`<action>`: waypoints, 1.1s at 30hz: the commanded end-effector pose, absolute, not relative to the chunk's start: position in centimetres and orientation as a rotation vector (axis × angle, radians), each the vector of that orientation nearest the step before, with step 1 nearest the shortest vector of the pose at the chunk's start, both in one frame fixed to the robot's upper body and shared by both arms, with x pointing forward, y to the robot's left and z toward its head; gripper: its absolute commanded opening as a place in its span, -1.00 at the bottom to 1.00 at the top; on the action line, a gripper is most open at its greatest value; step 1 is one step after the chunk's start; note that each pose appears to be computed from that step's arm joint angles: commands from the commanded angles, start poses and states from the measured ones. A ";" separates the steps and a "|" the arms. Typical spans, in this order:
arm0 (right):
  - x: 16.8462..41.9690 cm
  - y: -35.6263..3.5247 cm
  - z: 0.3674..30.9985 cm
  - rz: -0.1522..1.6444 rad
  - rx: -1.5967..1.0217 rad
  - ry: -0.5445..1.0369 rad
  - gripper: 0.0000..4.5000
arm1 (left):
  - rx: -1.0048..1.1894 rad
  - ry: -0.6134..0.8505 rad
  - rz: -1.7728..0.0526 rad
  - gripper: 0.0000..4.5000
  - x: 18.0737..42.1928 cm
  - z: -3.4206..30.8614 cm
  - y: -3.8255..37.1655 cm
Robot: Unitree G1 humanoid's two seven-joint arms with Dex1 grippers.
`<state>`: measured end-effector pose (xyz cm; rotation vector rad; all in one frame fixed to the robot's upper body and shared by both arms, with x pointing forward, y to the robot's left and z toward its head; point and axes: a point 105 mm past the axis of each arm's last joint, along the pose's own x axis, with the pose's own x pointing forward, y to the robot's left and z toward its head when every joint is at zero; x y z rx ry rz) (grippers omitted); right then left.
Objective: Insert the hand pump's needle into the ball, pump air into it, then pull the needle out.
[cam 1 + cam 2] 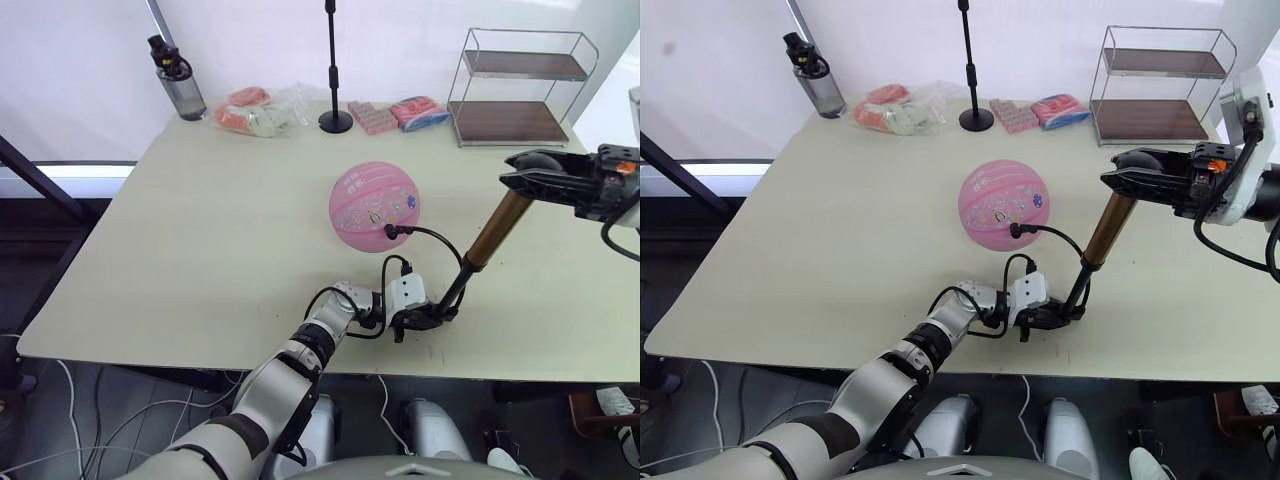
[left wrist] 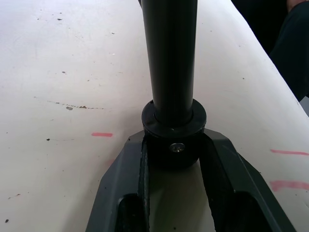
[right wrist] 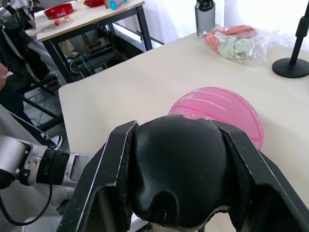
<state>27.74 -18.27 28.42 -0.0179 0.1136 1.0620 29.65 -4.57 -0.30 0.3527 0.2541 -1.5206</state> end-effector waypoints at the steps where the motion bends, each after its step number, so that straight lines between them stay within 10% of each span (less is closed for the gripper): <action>1: 26.9 -18.7 32.2 1.025 -0.103 -0.077 -0.15 | 0.384 0.669 -1.465 -0.54 26.1 -8.3 0.8; 24: 26.5 -15.9 9.9 0.989 0.033 0.385 -0.15 | 0.383 0.667 -1.452 -0.54 26.4 -8.2 0.9; 33: 27.2 -16.5 13.0 0.996 -0.009 0.248 -0.15 | 0.381 0.670 -1.453 -0.54 26.3 -8.2 0.9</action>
